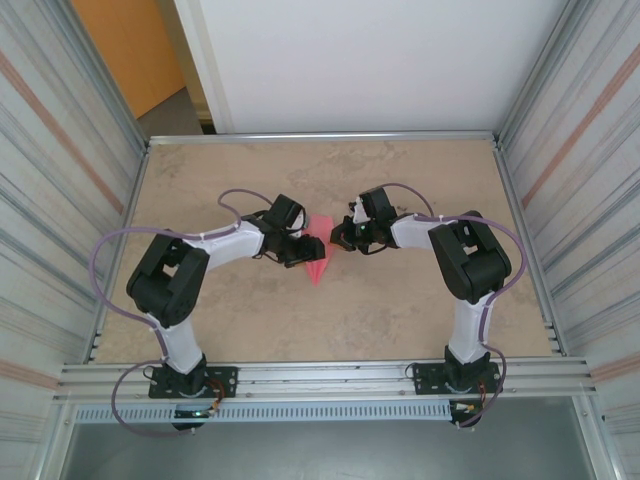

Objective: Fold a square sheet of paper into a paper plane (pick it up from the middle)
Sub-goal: Move the paper plane to the center of the table.

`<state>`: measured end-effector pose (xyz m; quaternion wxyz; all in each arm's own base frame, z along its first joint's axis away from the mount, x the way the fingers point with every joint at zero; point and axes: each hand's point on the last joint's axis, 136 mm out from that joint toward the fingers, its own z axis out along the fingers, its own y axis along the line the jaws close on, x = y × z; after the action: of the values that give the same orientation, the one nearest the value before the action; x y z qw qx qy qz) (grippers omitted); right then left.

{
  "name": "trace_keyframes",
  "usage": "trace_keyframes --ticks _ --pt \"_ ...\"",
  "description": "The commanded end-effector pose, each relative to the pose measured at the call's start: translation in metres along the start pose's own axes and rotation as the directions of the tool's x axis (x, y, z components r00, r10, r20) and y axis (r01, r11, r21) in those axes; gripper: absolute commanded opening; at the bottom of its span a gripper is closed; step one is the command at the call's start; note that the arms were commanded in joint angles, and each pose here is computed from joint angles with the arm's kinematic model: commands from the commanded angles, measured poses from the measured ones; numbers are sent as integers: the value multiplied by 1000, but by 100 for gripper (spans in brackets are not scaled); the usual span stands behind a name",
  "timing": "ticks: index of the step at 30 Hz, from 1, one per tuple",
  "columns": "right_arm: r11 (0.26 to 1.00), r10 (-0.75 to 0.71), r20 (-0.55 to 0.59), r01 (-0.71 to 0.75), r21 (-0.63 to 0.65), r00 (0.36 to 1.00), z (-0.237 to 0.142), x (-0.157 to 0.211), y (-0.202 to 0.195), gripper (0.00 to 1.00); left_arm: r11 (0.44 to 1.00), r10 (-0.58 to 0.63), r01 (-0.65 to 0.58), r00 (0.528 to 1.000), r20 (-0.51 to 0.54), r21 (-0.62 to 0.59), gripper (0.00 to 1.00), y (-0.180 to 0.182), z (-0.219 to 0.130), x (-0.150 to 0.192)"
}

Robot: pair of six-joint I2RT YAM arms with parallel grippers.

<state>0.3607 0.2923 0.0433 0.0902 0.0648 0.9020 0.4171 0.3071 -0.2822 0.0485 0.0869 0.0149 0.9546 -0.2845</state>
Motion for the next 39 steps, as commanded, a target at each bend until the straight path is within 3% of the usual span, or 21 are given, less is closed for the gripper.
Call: trace_keyframes --ticks 1,10,28,33,39 --pt "998 -16 10 17 -59 1000 -7 -5 25 6 999 40 -40 999 -5 15 54 -9 2 -2" --pt "998 -14 8 14 -59 1000 -7 -4 25 6 999 49 -50 999 -19 -23 57 -6 5 -3" --pt "998 -12 3 13 -60 1000 -7 -4 26 7 993 51 -54 998 -33 -108 40 1 9 -9" --pt "998 -10 4 10 -59 1000 -7 -5 25 8 990 43 -47 998 -37 -130 30 5 10 -9" --pt "998 -10 1 10 -56 1000 -7 -4 25 8 990 44 -50 998 -44 -128 28 3 14 -9"
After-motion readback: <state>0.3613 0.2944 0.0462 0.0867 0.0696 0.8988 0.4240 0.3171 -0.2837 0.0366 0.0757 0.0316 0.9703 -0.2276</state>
